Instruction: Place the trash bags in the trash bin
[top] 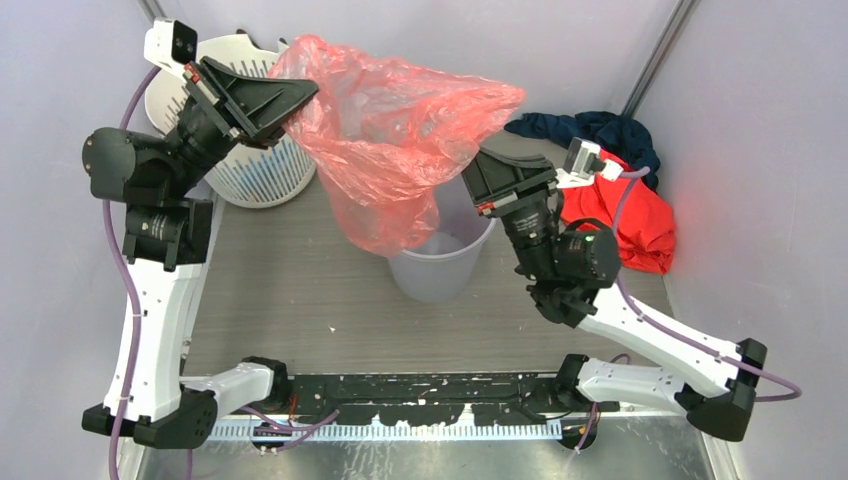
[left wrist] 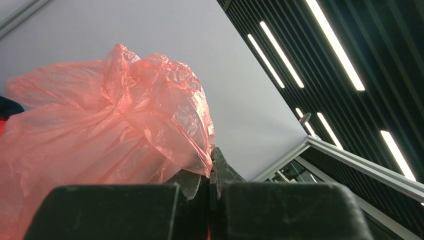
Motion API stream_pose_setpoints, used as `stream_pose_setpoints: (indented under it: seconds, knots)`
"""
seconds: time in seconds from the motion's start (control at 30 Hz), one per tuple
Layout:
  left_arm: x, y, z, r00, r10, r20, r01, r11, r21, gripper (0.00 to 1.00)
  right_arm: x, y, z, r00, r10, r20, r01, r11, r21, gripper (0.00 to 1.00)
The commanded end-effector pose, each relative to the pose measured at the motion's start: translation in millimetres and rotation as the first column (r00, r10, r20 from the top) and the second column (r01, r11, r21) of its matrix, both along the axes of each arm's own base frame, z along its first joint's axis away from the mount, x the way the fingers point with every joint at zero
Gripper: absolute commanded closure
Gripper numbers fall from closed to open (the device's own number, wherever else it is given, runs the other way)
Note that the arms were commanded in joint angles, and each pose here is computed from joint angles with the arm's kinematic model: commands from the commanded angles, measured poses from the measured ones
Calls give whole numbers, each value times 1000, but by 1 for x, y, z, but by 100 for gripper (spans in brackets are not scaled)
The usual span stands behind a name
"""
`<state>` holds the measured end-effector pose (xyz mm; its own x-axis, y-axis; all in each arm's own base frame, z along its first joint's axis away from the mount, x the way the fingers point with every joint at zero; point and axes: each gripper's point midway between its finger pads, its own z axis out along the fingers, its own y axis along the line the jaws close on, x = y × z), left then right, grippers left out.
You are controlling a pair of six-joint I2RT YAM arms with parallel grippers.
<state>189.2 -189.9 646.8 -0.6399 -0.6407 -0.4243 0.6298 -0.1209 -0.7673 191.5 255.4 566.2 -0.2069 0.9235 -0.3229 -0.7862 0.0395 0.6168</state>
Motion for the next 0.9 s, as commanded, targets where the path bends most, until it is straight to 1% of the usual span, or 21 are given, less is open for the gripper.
stream_pose_setpoints:
  seconds: [0.0, 0.1, 0.2, 0.33, 0.43, 0.47, 0.5, 0.57, 0.63, 0.7, 0.73, 0.87]
  knots:
    - [-7, -1, -6, 999, 9, 48, -11, 999, 45, 100, -23, -27, 28, 999, -6, 51, 7, 1000, -14, 79]
    - [1, -4, -20, 999, 26, 27, -28, 995, 94, 100, -35, -33, 35, 998, 16, 55, -12, 997, -72, 81]
    - [9, -7, -34, 999, 37, 3, -37, 989, 144, 100, -43, -31, 41, 998, 58, 24, -54, 986, -156, 81]
    - [14, -9, -50, 999, 46, -20, -41, 981, 189, 100, -42, -23, 34, 991, 73, -108, -104, 943, -317, 80]
    - [15, -9, -55, 999, 42, -27, -36, 979, 199, 100, -37, -23, 18, 976, 36, -214, -123, 904, -410, 79]
    - [15, -9, -56, 999, 42, -27, -36, 978, 204, 100, -34, -23, 9, 967, 13, -253, -127, 889, -441, 77]
    - [14, -10, -57, 999, 41, -29, -34, 978, 208, 100, -30, -24, 1, 958, -15, -287, -127, 872, -472, 74]
    - [13, -10, -57, 999, 36, -25, -30, 977, 211, 100, -29, -25, -11, 949, -43, -311, -134, 841, -525, 68]
    - [10, -10, -55, 999, 31, -20, -26, 977, 211, 100, -23, -25, -16, 948, -73, -311, -114, 833, -541, 62]
    - [8, -10, -53, 999, 26, -18, -22, 978, 207, 100, -16, -21, -18, 954, -99, -284, -80, 828, -556, 52]
    - [6, -10, -51, 1000, 22, -15, -18, 979, 205, 100, -13, -18, -17, 958, -107, -267, -64, 826, -561, 49]
    - [-1, -9, -46, 1000, 4, -2, -4, 980, 197, 100, 2, 0, -11, 966, -128, -223, -28, 811, -585, 47]
